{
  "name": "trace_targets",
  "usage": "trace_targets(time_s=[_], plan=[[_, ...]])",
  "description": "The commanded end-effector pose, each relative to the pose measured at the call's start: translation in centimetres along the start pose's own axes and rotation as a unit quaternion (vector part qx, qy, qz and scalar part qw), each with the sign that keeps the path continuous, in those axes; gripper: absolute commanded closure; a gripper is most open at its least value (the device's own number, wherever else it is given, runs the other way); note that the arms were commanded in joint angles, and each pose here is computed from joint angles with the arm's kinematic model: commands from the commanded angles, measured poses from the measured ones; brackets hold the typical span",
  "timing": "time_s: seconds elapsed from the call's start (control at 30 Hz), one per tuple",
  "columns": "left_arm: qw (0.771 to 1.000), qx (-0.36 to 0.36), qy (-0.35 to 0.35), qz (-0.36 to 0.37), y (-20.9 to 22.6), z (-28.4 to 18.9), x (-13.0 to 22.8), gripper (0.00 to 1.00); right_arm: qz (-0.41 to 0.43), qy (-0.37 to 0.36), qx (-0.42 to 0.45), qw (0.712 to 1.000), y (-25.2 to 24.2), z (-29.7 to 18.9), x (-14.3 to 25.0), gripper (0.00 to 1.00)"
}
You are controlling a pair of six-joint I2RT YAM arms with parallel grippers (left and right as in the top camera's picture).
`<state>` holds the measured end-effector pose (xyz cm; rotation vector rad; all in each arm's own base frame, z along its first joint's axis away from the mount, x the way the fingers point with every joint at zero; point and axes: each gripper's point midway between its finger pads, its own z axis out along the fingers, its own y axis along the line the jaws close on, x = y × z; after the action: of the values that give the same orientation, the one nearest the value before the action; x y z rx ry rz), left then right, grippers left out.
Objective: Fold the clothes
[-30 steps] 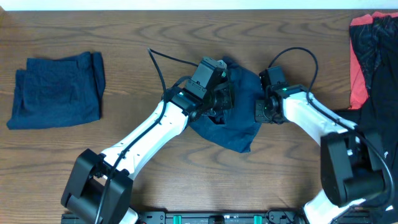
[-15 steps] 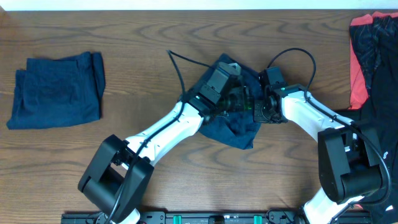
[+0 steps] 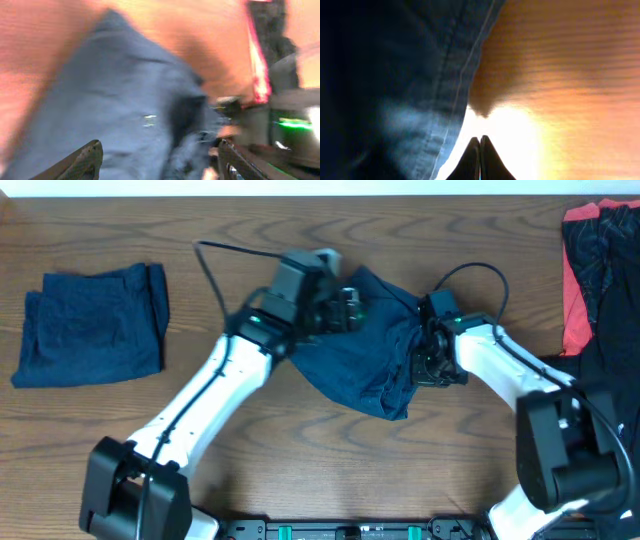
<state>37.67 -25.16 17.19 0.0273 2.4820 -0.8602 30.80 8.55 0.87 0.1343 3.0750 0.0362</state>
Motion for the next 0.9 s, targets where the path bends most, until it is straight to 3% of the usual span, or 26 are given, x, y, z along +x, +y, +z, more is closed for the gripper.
trace_targets(time_s=[0.0,0.17,0.3,0.67,0.87], plan=[[0.998,-0.051,0.02,-0.02,3.9,-0.1,0.2,0.29,0.02,-0.125,-0.041,0.991,0.3,-8.8,-4.9,0.97],[0.994,-0.08,0.06,-0.041,6.1,0.3,2.5,0.49,0.005,-0.24,-0.095,0.966,1.7,-16.7,-7.3,0.99],[0.991,-0.092,0.081,-0.049,7.2,0.8,4.1,0.53,-0.038,-0.252,-0.162,0.953,4.4,-18.1,-7.3,0.99],[0.978,-0.129,0.153,-0.052,11.2,4.7,7.9,0.53,-0.023,-0.077,-0.117,0.99,3.9,-6.4,-5.0,0.99],[0.954,-0.171,0.23,-0.083,14.2,5.8,12.3,0.54,0.008,-0.021,0.0,1.0,-0.1,-0.5,-4.4,0.99]])
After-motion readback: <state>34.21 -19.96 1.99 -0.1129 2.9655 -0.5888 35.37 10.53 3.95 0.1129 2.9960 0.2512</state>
